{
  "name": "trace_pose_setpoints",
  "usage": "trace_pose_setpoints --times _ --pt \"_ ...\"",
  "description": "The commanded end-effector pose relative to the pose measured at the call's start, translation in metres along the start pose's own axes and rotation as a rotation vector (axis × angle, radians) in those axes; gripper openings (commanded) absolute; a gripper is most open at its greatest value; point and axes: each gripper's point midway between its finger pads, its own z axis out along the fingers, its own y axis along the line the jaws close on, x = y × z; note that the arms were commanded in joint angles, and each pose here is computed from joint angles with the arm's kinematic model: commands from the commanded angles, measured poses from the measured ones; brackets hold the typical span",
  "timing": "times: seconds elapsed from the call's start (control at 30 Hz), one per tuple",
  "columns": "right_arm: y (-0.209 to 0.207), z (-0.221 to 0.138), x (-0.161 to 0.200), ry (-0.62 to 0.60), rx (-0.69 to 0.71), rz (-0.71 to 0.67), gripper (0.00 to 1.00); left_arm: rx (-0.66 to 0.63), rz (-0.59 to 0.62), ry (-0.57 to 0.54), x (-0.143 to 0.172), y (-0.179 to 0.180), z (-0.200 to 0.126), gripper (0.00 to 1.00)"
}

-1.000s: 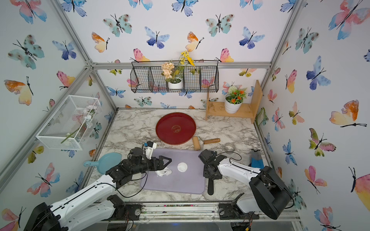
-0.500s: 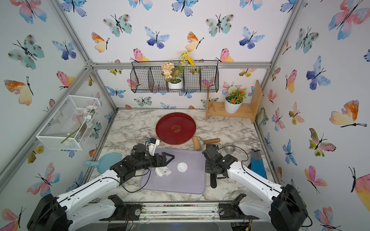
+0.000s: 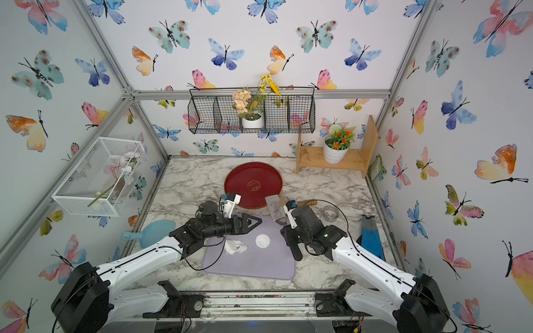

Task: Roll out the dumpling wrappers from the dough
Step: Pick up the spatula from the center of the board.

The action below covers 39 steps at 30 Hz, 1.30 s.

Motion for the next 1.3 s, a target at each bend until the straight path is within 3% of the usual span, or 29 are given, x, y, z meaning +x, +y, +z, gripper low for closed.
trace_pose_setpoints --times 0.0,0.07,0.23,0.63,0.77,0.93,1.17,1.23,1.27 --pt "0.029 -0.003 -0.021 -0.071 -0.106 -0.101 0.02 0.063 -0.001 0.013 -0.005 -0.015 0.005 0.96" --pt "0.034 -0.005 -0.023 -0.092 -0.118 -0.111 0.02 0.057 -0.029 0.025 -0.002 -0.01 0.01 0.89" --pt "0.04 -0.016 -0.027 -0.139 -0.145 -0.122 0.02 0.028 -0.075 0.027 0.003 0.003 0.014 0.86" --pt "0.055 -0.021 -0.02 -0.147 -0.211 -0.186 0.03 0.086 -0.059 -0.011 -0.013 -0.009 0.025 0.65" --pt "0.056 -0.022 -0.018 -0.149 -0.209 -0.21 0.03 0.064 -0.068 -0.009 -0.014 -0.004 0.029 0.51" --pt "0.052 -0.021 -0.013 -0.131 -0.186 -0.231 0.03 0.048 -0.06 -0.024 -0.019 -0.004 0.028 0.41" --pt "0.05 -0.022 -0.02 -0.155 -0.165 -0.218 0.07 0.052 -0.082 -0.026 -0.017 -0.003 0.028 0.06" --pt "0.05 -0.024 -0.025 -0.173 -0.16 -0.205 0.14 0.057 -0.092 -0.03 -0.017 -0.003 0.026 0.0" --pt "0.051 -0.025 -0.028 -0.186 -0.162 -0.196 0.23 0.052 -0.095 -0.048 -0.019 -0.002 0.025 0.0"
